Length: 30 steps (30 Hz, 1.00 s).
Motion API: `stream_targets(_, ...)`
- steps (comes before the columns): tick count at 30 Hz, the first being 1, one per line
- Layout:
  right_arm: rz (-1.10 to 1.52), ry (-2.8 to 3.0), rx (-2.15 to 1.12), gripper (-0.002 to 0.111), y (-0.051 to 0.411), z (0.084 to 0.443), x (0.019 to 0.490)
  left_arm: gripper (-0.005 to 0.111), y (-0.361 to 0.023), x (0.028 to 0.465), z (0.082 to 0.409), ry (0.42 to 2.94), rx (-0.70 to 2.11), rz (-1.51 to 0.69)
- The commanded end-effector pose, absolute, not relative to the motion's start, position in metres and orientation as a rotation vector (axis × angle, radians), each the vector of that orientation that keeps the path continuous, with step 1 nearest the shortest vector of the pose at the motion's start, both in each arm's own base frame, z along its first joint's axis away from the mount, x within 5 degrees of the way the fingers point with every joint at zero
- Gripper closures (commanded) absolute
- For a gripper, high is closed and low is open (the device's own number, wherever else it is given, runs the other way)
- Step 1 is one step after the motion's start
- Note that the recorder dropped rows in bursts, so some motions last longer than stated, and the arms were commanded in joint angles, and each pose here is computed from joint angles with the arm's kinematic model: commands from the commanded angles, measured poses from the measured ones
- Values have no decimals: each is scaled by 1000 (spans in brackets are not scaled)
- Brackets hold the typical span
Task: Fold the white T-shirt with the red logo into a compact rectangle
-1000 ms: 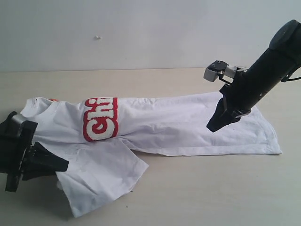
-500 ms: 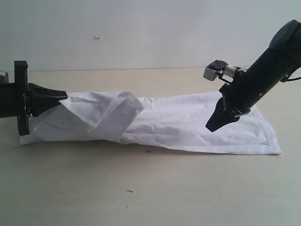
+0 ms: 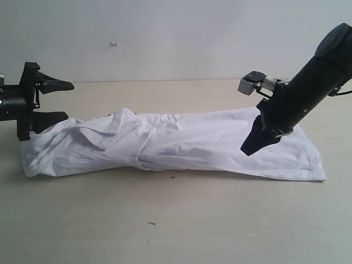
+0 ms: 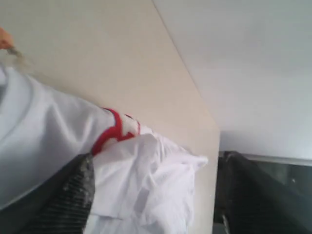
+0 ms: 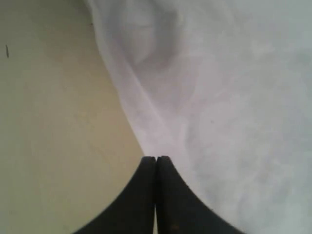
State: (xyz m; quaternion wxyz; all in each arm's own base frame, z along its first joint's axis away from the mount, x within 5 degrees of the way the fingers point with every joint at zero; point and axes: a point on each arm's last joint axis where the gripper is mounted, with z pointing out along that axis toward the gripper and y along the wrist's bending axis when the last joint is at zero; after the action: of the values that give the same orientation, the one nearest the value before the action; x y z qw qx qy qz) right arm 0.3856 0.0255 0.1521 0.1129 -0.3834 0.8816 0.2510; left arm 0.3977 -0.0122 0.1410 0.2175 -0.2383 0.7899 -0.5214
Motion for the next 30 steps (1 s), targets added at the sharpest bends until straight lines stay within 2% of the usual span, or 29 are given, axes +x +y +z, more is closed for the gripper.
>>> stream_targets(1,739,2572,-1136,108,26,155,386,68,-15,387,151,2243,-450,-1587)
stream_targets(4,739,2572,-1136,108,26,155,386,106,-16,373,140,2456,-330,-1533)
stream_targets(8,739,2572,-1136,108,26,155,386,107,-17,358,126,2718,-219,-1409)
stream_targets(12,734,2572,-1134,108,26,155,387,107,-21,354,117,2821,-203,-1281)
stream_targets(16,735,2570,-1129,108,26,155,387,107,-38,362,109,2807,-262,-1108)
stream_targets(20,730,2569,-1127,108,26,155,387,107,-65,370,113,2748,-212,-1096)
stream_targets(26,730,2569,-1127,108,26,155,387,107,-66,384,115,2682,-318,-980)
stream_targets(30,734,2568,-1123,108,26,155,387,107,-65,393,119,2578,-435,-988)
